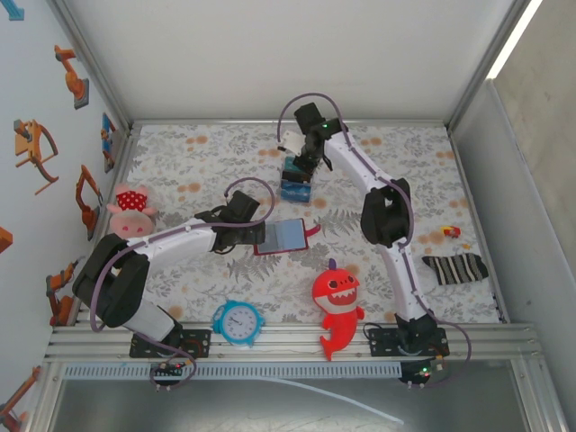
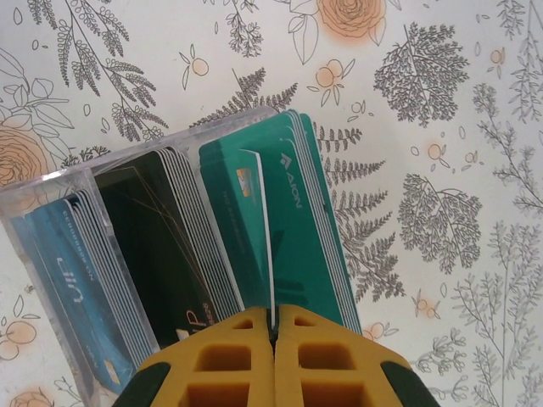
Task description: Take the credit cards out of the card holder
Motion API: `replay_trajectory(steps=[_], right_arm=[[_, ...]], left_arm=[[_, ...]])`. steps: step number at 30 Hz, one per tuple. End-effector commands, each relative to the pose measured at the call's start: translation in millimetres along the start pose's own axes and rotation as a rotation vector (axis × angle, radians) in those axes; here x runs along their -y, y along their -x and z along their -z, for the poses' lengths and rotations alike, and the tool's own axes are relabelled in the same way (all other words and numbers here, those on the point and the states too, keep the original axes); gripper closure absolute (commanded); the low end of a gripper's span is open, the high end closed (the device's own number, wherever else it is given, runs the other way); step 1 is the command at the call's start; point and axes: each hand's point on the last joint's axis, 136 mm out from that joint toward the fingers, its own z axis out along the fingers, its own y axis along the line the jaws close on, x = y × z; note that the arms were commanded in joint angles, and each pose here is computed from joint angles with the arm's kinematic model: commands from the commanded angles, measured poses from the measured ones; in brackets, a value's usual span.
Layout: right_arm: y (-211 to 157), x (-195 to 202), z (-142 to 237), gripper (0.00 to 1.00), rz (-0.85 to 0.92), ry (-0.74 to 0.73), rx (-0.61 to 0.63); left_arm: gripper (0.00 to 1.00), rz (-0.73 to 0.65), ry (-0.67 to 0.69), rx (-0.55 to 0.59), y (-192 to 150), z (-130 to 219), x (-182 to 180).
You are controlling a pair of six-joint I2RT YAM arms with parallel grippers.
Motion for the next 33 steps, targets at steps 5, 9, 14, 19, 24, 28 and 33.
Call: replay_trajectory(steps=[5, 9, 14, 19, 24, 28, 33], right_arm=[[-1, 8, 3, 0.83, -0.009, -0.022, -0.007], [2, 11, 11, 0.77, -0.030, -0.036, 0.008], [8, 13, 24, 0.77, -0.072, -0.056, 0.048], [8, 30, 36, 0.78, -0.144, -0.152, 0.052], [1, 40, 32, 0.78, -0.173, -0.214, 0.014], [-2, 43, 33, 0.77, -0.200, -0.229, 0.006], [3, 39, 54, 0.76, -0.275, -0.223, 0.035]], left_arm=[[0.10, 0.006, 0.003, 0.018, 5, 10, -1], [0.10, 0.005, 0.004, 0.018, 5, 10, -2], [0.10, 0.011, 0.000, 0.028, 7, 12, -2], [0.10, 0.019, -0.007, 0.039, 9, 14, -1], [0.10, 0.017, -0.006, 0.040, 8, 14, -2], [0.10, 0.023, -0.004, 0.038, 7, 14, -3], [0.09, 0.038, 0.001, 0.049, 9, 18, -5]])
